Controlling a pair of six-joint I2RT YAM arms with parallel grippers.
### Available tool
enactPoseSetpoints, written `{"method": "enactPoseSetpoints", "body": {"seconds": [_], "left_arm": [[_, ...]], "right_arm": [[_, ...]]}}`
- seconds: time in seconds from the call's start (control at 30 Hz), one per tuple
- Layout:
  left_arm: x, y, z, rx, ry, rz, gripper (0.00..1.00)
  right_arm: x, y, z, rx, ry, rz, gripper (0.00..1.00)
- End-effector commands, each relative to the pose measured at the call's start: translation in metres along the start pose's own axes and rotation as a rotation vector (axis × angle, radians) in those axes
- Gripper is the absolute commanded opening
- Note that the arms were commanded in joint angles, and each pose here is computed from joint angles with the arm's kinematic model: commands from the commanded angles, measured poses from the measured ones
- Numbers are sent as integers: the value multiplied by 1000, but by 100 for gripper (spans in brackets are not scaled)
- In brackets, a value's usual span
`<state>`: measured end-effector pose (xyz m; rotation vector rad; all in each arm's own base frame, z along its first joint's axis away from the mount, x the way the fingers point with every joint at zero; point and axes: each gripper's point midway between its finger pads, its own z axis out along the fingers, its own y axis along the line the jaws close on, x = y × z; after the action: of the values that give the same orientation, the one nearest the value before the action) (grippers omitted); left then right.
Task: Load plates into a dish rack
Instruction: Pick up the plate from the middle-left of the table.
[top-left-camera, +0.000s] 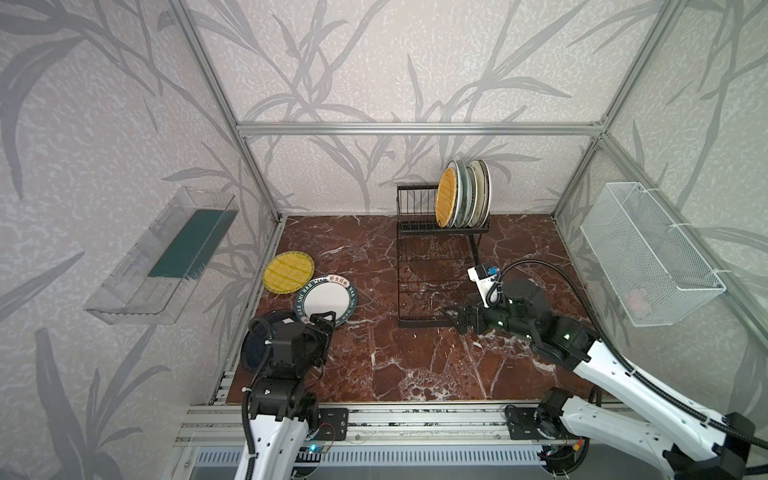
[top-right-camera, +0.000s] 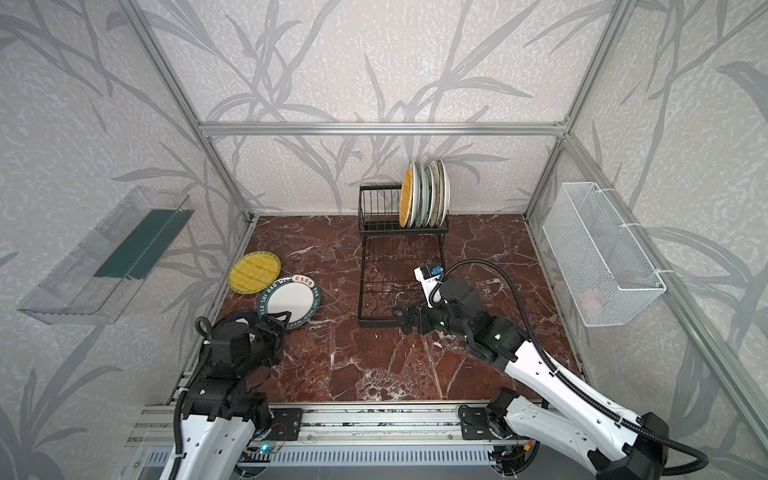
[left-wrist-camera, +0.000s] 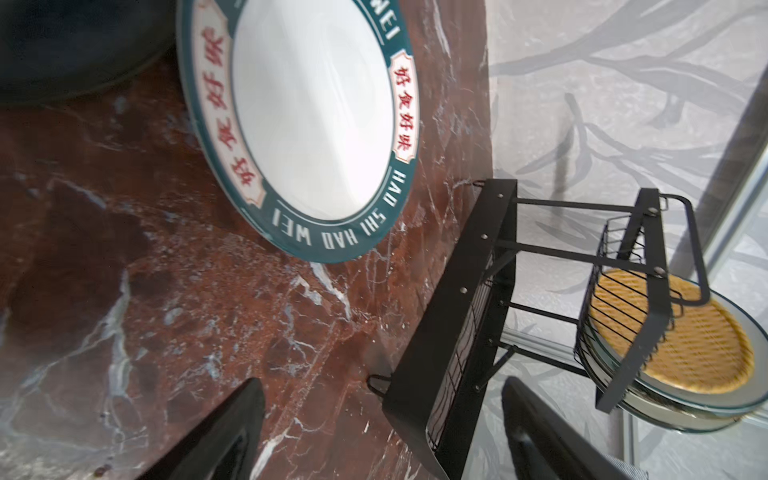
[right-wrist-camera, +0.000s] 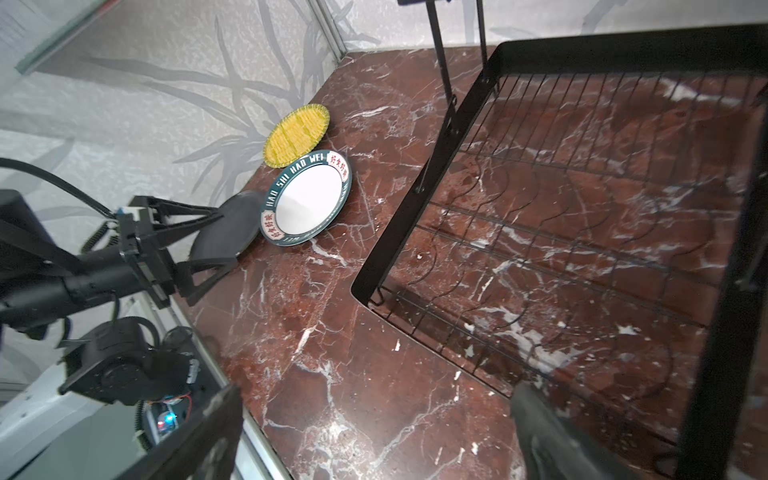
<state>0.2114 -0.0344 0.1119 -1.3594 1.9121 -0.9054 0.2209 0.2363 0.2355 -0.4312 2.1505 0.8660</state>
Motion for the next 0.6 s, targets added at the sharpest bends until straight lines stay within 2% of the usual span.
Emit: {"method": "enactPoseSetpoints", "body": {"seconds": [0.0, 0.33, 0.57], "left_arm": [[-13, 12, 6, -40, -76, -79, 87], [-20, 32, 30, -107, -110, -121, 82], [-24, 41, 52, -126, -126, -157, 70]], "right_arm": [[-7, 20, 2, -144, -30, 61, 99], [-7, 21, 7, -194, -25, 85, 99], [-8, 15, 12, -175, -18, 107, 99]]}}
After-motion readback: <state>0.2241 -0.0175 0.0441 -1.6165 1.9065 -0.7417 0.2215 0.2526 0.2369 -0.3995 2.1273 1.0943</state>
